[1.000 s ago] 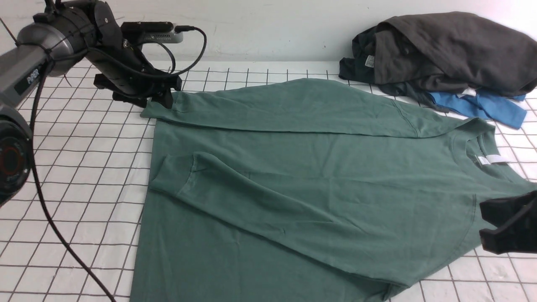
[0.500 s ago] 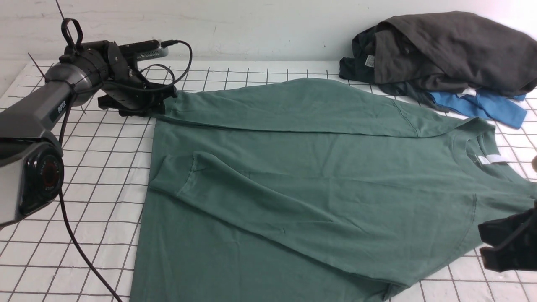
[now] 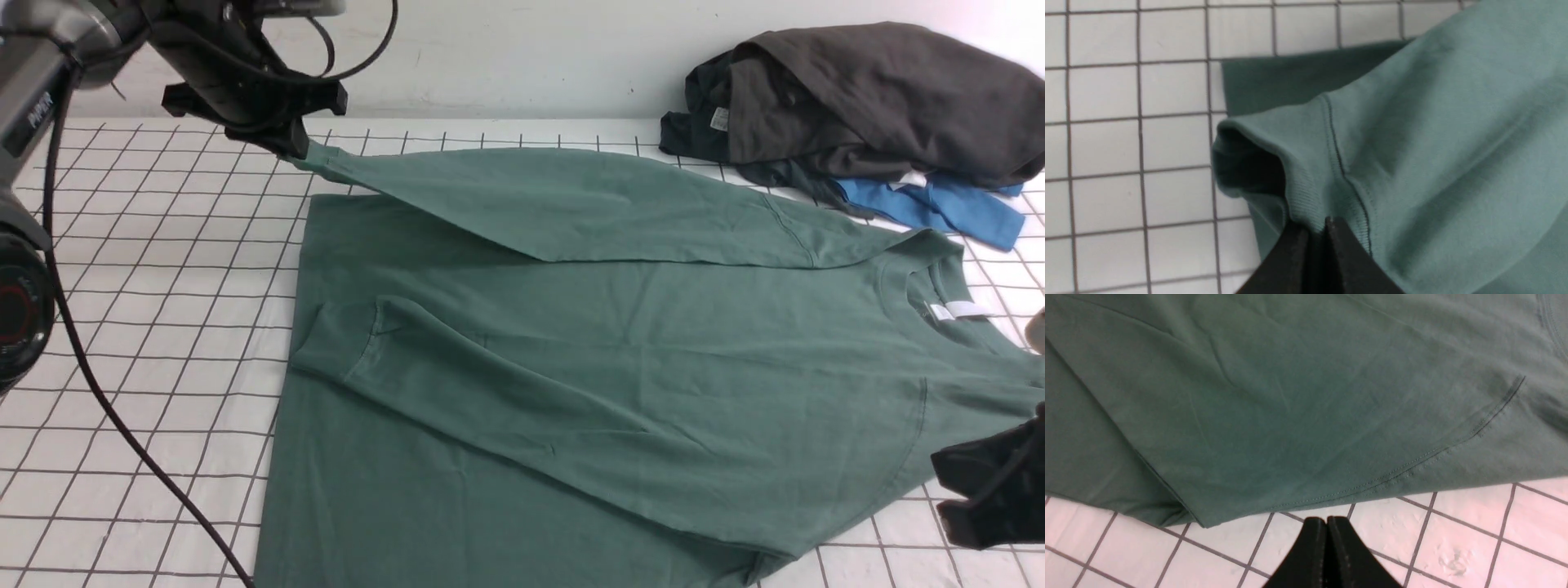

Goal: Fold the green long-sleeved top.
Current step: Use the left arm to drag and drop the cuff onto the cuff closest to the left arm, then use both arms simultaneously to clamp the lower edge of the clothing fabric

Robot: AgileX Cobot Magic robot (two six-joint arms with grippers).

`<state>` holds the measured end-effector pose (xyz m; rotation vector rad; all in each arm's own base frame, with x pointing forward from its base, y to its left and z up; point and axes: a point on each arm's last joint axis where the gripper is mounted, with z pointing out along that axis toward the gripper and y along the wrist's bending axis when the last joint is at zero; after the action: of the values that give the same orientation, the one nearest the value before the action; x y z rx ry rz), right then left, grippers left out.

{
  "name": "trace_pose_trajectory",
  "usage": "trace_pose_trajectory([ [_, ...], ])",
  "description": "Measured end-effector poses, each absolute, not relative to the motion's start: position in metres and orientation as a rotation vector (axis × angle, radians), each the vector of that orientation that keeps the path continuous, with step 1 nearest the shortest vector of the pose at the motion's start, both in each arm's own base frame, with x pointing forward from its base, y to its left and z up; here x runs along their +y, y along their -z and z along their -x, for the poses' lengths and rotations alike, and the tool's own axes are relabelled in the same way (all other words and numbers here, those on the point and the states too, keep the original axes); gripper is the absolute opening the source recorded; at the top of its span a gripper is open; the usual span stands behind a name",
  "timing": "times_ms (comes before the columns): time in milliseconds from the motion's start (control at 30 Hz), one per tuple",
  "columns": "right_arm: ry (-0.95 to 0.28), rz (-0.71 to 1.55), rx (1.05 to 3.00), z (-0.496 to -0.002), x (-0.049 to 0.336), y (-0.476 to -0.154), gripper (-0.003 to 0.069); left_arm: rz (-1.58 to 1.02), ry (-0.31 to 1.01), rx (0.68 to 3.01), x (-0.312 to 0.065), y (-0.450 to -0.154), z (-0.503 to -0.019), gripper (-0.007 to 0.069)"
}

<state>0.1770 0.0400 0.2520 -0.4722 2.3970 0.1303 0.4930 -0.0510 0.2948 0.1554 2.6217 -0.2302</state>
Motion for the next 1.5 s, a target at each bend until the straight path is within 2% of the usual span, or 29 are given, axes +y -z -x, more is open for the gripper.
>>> trace_pose_trajectory([
  [100, -0.129, 0.475, 2.397, -0.177, 0.040, -0.252, -0.0010, -0.226, 0.222, 2.704, -0.058, -0.293, -0.471, 0.0016],
  [267, -0.133, 0.469, 2.389, -0.178, 0.040, -0.253, -0.0010, -0.232, 0.170, 2.976, -0.051, -0.234, -0.435, 0.0016],
  [367, -0.150, 0.454, 2.386, -0.178, 0.041, -0.253, -0.0010, -0.227, 0.156, 3.048, -0.050, -0.215, -0.426, 0.0018],
  [500, -0.182, 0.427, 2.387, -0.178, 0.042, -0.253, -0.0010, -0.252, 0.149, 2.987, -0.061, -0.231, -0.423, 0.0024],
  [667, -0.198, 0.417, 2.406, -0.180, 0.044, -0.250, -0.0008, -0.367, 0.167, 2.830, -0.095, -0.280, -0.408, 0.0030],
  [767, -0.201, 0.417, 2.428, -0.182, 0.044, -0.246, -0.0003, -0.404, 0.154, 2.816, -0.103, -0.287, -0.401, 0.0041],
  [867, -0.202, 0.419, 2.455, -0.186, 0.045, -0.241, 0.0004, -0.423, 0.087, 2.852, -0.100, -0.276, -0.398, 0.0078],
  [967, -0.195, 0.411, 2.455, -0.191, 0.045, -0.237, 0.0013, -0.456, -0.019, 2.913, -0.093, -0.260, -0.392, 0.0182],
  [1000, -0.194, 0.410, 2.454, -0.191, 0.045, -0.237, 0.0014, -0.457, -0.022, 2.920, -0.092, -0.259, -0.392, 0.0190],
  [1067, -0.200, 0.394, 2.443, -0.193, 0.045, -0.237, 0.0016, -0.470, -0.031, 2.940, -0.091, -0.258, -0.390, 0.0308],
  [1100, -0.202, 0.391, 2.443, -0.193, 0.045, -0.237, 0.0016, -0.470, -0.031, 2.939, -0.091, -0.258, -0.389, 0.0308],
  [1133, -0.208, 0.391, 2.450, -0.193, 0.046, -0.237, 0.0018, -0.468, -0.024, 2.934, -0.091, -0.262, -0.387, 0.0395],
  [1200, -0.217, 0.409, 2.467, -0.191, 0.046, -0.236, 0.0018, -0.455, 0.022, 2.931, -0.091, -0.269, -0.376, 0.0448],
  [1333, -0.255, 0.449, 2.500, -0.187, 0.049, -0.234, 0.0020, -0.537, 0.109, 2.939, -0.098, -0.278, -0.336, 0.0494],
  [1500, -0.341, 0.483, 2.475, -0.186, 0.055, -0.236, 0.0021, -0.977, 0.093, 2.907, -0.116, -0.236, -0.265, 0.0500],
])
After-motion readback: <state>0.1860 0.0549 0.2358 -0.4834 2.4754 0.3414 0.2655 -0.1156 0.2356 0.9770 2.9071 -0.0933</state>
